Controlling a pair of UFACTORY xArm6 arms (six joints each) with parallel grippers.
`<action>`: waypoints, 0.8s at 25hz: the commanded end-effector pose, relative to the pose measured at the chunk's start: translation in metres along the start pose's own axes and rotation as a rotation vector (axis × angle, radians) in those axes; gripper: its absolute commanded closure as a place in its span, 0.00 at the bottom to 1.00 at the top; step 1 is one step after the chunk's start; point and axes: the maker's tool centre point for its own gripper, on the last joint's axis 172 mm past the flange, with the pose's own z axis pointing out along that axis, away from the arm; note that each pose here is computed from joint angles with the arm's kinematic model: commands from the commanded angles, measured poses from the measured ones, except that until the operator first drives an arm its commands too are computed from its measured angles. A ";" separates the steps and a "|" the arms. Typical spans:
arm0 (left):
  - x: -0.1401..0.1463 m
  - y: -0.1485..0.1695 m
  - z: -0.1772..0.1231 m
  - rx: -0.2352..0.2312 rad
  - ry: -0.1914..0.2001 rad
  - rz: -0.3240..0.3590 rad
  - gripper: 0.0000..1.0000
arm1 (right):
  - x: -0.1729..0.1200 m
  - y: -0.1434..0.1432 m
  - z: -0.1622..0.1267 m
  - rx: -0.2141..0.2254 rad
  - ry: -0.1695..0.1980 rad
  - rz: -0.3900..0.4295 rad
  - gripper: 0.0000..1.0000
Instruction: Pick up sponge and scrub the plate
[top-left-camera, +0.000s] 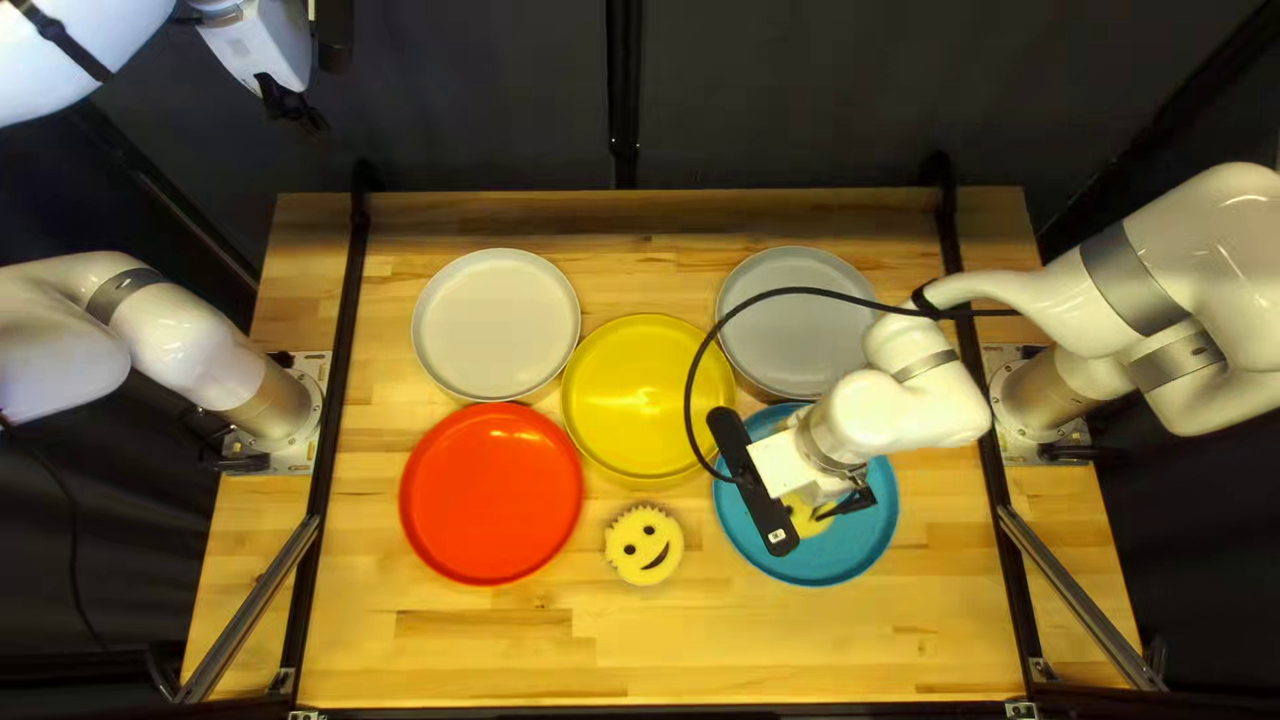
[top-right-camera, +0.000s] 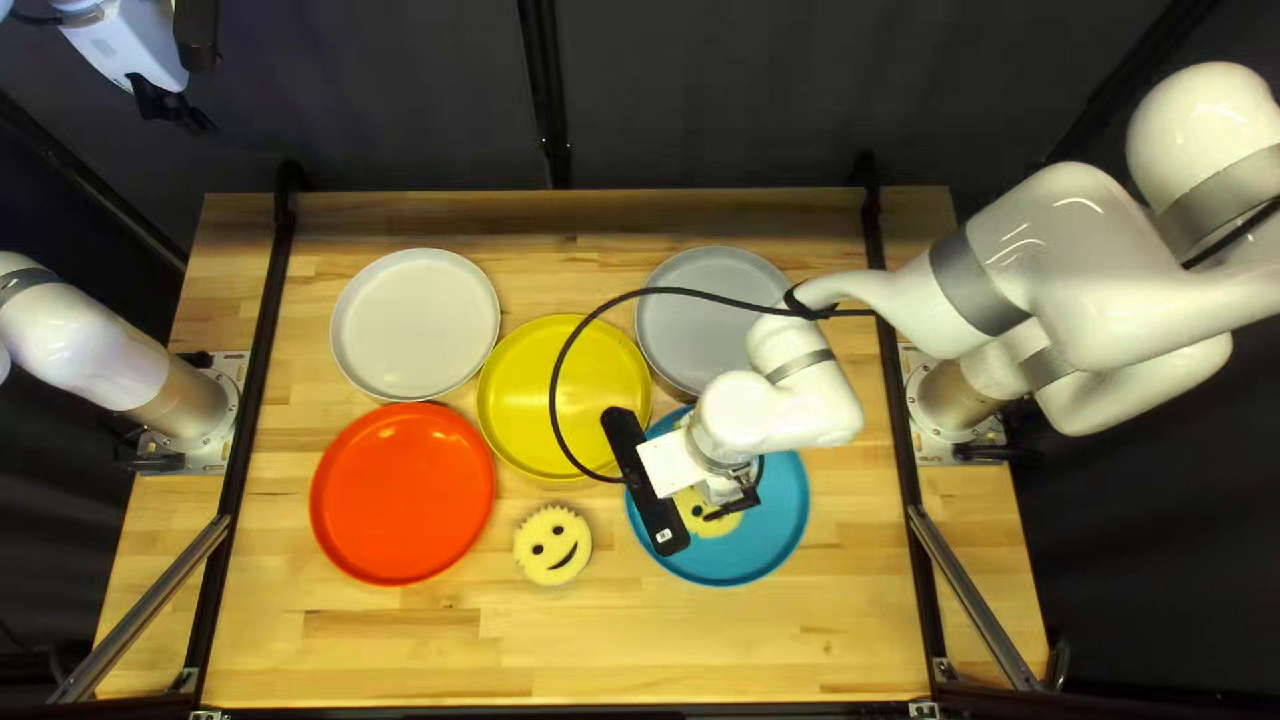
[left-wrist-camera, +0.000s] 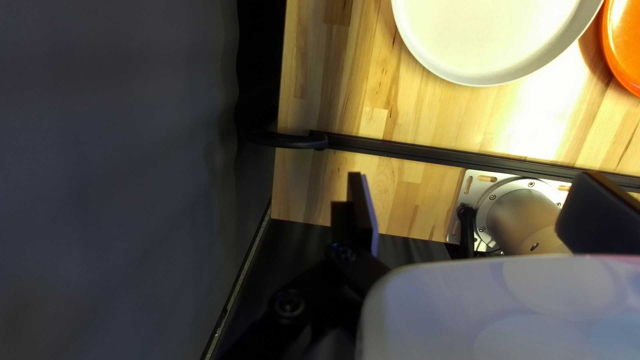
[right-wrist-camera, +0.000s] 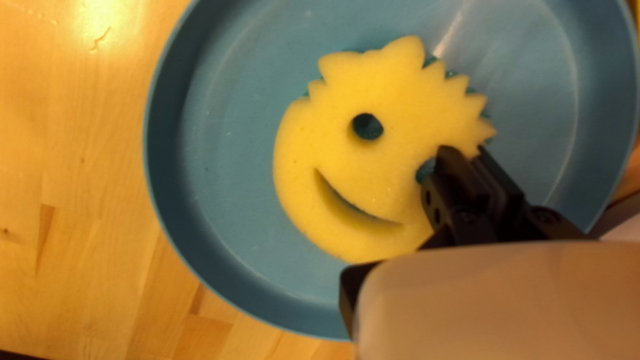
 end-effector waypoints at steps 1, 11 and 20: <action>0.000 0.000 0.000 0.000 0.000 0.000 0.00 | 0.006 0.009 0.002 0.005 -0.003 -0.003 1.00; 0.000 0.000 0.000 0.000 0.000 0.000 0.00 | 0.005 -0.028 0.000 0.001 -0.015 -0.017 1.00; 0.000 0.000 0.000 0.000 0.000 0.000 0.00 | -0.007 -0.070 0.003 -0.008 -0.027 -0.023 1.00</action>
